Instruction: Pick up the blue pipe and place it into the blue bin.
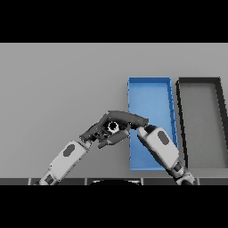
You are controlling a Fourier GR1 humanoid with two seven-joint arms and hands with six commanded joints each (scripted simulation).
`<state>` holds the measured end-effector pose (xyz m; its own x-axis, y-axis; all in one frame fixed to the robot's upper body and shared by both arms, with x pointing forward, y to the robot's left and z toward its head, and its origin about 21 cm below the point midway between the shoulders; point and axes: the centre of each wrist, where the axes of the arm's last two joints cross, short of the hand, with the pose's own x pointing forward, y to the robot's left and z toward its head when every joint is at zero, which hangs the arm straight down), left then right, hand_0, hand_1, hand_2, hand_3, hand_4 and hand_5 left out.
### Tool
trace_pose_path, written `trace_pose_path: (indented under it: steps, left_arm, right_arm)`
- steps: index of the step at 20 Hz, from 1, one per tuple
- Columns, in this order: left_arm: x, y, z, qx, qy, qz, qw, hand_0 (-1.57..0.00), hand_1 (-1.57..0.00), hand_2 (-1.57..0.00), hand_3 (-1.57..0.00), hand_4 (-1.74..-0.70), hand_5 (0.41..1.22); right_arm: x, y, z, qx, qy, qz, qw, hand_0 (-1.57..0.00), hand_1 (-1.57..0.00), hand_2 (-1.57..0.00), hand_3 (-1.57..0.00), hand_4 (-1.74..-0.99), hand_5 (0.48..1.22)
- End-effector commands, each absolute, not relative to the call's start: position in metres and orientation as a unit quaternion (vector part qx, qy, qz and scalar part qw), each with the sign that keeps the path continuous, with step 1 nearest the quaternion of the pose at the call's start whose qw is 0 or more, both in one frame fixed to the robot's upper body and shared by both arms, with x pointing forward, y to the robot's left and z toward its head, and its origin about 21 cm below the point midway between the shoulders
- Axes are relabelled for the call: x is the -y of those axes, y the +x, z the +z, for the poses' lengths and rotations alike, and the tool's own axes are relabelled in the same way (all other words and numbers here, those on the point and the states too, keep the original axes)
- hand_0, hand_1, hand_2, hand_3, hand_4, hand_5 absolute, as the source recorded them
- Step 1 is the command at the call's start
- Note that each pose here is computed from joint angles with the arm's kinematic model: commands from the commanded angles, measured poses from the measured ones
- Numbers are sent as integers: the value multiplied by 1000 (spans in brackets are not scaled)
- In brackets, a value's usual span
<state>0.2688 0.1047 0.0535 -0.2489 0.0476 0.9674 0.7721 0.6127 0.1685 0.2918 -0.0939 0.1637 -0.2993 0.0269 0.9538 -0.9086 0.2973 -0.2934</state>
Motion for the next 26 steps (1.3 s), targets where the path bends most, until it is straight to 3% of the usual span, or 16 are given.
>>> trace_pose_path:
  steps: [1,4,6,8,9,10,12,14,15,17,20,23,26]
  left_arm:
    - [-108,268,51,714,-289,-330,546,-1349,-1340,-1333,-527,-1707,1209]
    - [-108,271,51,714,-279,-341,544,-1458,-1453,-1449,-591,-1724,1215]
    - [-109,273,51,715,-272,-351,541,-1498,-1453,-1493,-527,-1730,1217]
    - [-106,275,52,716,-270,-355,537,-1499,-1356,-1521,-505,-1734,1219]
    - [-108,272,51,715,-274,-360,533,-1426,-1220,-1350,-531,-1637,1219]
    - [-108,275,54,715,-273,-370,526,-1407,-1190,-1242,-518,-1544,1219]
    - [-112,277,53,705,-274,-389,526,-979,-802,-819,-332,-1343,1220]
    - [-116,276,55,691,-273,-413,527,-626,-513,-524,-212,-1179,1213]
    - [-116,278,56,689,-269,-421,525,-501,-410,-419,-170,-1110,1184]
    - [-118,277,54,696,-257,-427,518,-320,-262,-268,-108,-995,1042]
    - [-119,278,53,693,-232,-423,535,-163,-134,-137,-55,-880,842]
    - [-118,280,51,696,-229,-421,536,-83,-68,-69,-28,-826,719]
    - [-120,277,47,692,-236,-404,550,-42,-34,-35,-14,-842,636]
  right_arm:
    - [96,293,161,649,340,479,482,-1342,-1346,-1346,-1267,-1464,891]
    - [94,290,161,663,318,491,466,-1454,-1456,-1456,-1415,-1459,1052]
    - [95,290,160,668,317,494,458,-1496,-1497,-1497,-1471,-1469,1113]
    - [95,288,158,664,331,489,459,-1523,-1524,-1524,-1507,-1473,1152]
    - [98,290,158,664,339,484,459,-1533,-1533,-1533,-1520,-1474,1166]
    - [97,288,161,666,341,482,456,-1540,-1541,-1541,-1530,-1477,1177]
    - [97,287,162,666,333,489,454,-1551,-1552,-1552,-1545,-1480,1193]
    - [95,284,160,668,337,482,456,-1558,-1559,-1559,-1554,-1481,1203]
    - [93,282,161,667,334,482,459,-1561,-1561,-1561,-1558,-1482,1206]
    - [93,283,162,663,337,483,463,-1565,-1565,-1565,-1562,-1483,1212]
    - [96,284,162,669,339,476,459,-1568,-1568,-1568,-1567,-1484,1216]
    - [93,284,162,673,336,474,458,-1569,-1569,-1569,-1569,-1485,1219]
    - [95,281,162,681,340,468,449,-1570,-1570,-1570,-1570,-1487,1220]
